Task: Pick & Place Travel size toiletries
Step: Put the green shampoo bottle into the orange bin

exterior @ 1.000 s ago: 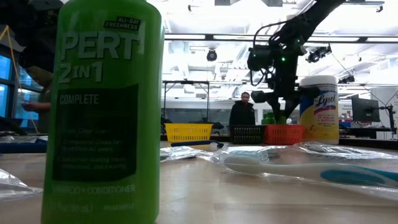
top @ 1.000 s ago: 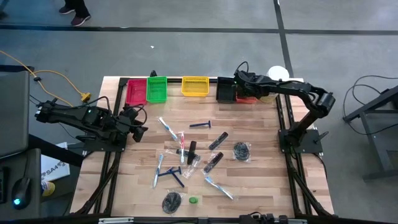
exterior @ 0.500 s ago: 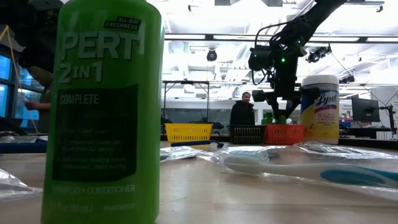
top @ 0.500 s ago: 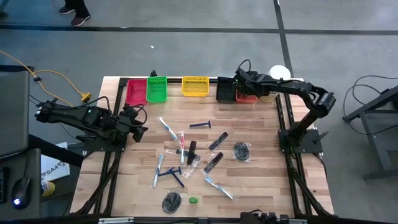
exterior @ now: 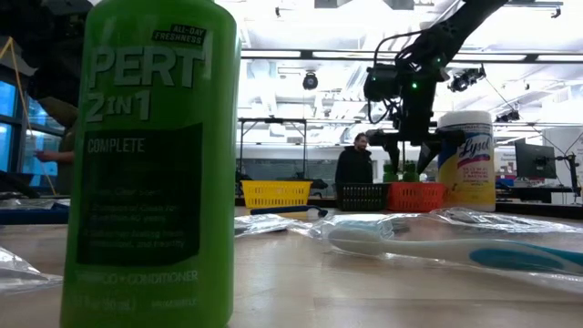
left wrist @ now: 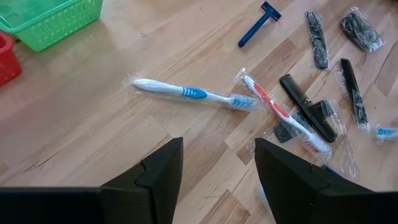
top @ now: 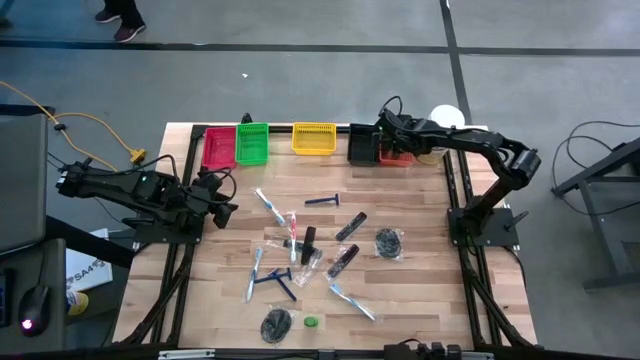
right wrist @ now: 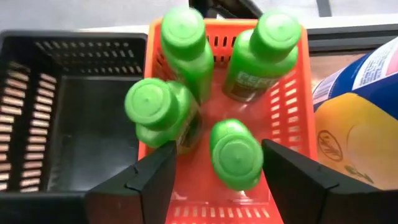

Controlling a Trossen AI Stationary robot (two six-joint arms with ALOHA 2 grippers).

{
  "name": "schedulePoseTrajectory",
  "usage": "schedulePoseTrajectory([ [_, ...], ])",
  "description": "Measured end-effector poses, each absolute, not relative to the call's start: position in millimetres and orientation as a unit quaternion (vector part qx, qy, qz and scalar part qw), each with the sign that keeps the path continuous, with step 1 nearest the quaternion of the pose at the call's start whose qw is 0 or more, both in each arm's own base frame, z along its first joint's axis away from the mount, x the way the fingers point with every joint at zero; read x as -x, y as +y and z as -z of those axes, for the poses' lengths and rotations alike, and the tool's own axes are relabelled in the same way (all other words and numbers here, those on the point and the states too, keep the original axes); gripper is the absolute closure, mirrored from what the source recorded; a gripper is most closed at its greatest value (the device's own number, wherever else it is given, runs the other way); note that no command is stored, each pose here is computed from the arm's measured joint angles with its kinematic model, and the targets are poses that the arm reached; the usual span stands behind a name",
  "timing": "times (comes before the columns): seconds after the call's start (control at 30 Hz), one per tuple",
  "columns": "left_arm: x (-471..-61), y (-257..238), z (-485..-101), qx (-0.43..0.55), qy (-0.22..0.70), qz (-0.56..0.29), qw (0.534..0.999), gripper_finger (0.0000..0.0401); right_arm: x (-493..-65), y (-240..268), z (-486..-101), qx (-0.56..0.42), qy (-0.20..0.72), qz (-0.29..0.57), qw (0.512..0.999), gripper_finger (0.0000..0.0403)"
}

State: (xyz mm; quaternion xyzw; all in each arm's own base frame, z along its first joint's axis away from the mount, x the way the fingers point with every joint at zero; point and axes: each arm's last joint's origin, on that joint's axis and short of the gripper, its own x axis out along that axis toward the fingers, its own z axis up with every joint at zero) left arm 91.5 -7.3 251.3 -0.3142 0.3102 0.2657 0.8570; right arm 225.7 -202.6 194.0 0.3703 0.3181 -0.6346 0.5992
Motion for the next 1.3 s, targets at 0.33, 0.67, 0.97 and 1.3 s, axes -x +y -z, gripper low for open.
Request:
schedulePoseTrajectory([
  [0.33, -92, -7, -251, 0.315, 0.310, -0.266, 0.857, 0.0208, -222, -194, -212, -0.374, 0.302, 0.624, 0.616, 0.0184],
  [0.67, -92, -7, -251, 0.315, 0.310, -0.266, 0.857, 0.0208, -220, -168, -238, -0.365, 0.305, 0.590, 0.652, 0.0183],
  [0.97, -88, -6, -253, 0.317, 0.298, -0.264, 0.861, 0.0208, -228, -116, -263, -0.351, 0.315, 0.511, 0.719, 0.0183],
  [1.3, -86, -7, -253, 0.319, 0.305, -0.252, 0.861, 0.0208, -233, -48, -286, -0.338, 0.351, 0.340, 0.805, 0.0183],
])
